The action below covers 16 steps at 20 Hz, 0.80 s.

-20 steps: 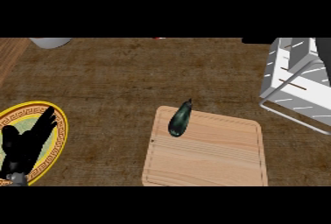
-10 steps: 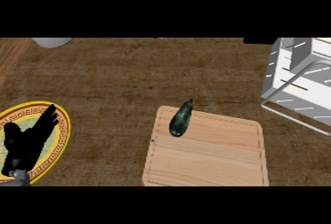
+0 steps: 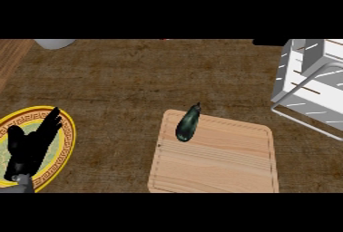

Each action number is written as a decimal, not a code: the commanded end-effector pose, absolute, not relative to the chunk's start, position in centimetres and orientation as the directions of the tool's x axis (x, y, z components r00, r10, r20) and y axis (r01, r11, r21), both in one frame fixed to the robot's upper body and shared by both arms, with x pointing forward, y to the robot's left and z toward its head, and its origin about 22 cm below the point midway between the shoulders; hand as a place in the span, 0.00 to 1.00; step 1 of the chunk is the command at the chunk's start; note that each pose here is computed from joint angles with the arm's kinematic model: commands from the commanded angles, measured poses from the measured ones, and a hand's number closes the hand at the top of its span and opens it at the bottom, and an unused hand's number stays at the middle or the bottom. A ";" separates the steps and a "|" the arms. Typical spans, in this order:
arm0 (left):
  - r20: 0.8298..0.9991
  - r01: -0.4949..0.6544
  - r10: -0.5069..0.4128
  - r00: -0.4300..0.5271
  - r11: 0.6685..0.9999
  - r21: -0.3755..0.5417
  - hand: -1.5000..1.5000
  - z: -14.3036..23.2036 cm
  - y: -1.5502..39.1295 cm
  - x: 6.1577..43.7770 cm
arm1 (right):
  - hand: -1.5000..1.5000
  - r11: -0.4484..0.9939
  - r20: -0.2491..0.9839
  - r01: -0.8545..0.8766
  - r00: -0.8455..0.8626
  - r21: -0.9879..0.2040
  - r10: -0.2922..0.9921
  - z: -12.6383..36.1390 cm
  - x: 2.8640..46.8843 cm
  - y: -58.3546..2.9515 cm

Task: Pick the pear from the cutting board and place it in the tiered basket

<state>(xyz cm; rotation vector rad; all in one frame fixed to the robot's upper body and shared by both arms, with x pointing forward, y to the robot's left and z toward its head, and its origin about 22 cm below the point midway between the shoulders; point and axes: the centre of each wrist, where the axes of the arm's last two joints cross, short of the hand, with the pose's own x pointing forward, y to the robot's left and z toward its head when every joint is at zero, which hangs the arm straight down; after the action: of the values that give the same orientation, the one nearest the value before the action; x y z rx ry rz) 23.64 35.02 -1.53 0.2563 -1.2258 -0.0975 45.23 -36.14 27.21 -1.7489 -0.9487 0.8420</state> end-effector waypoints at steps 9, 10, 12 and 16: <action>0.915 -0.048 -0.217 0.339 0.968 0.247 0.50 -1.6 35.3 22.3 | 0.00 0.010 -0.018 -0.034 0.730 -0.999 0.684 25.9 44.2 -39.6; 0.914 -0.061 -0.206 0.349 0.969 0.241 0.50 -1.1 36.3 23.0 | 0.00 0.017 0.007 -0.007 0.719 -1.000 0.695 24.3 44.3 -39.4; 0.914 -0.073 -0.217 0.344 0.964 0.256 0.50 -2.0 35.6 22.5 | 0.00 0.043 0.075 0.063 0.698 -0.997 0.712 25.6 44.3 -39.3; 0.913 -0.067 -0.210 0.351 0.966 0.248 0.50 -1.3 35.7 22.7 | 0.00 0.030 0.171 0.222 0.652 -0.975 0.738 27.5 43.8 -40.0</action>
<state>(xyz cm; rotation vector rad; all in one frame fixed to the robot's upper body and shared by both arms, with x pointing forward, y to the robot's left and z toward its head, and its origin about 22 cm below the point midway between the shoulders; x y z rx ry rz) 22.82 35.45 -1.30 0.2553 -1.2282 -0.0954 44.25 -39.35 25.98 -1.4957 -0.7294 0.5627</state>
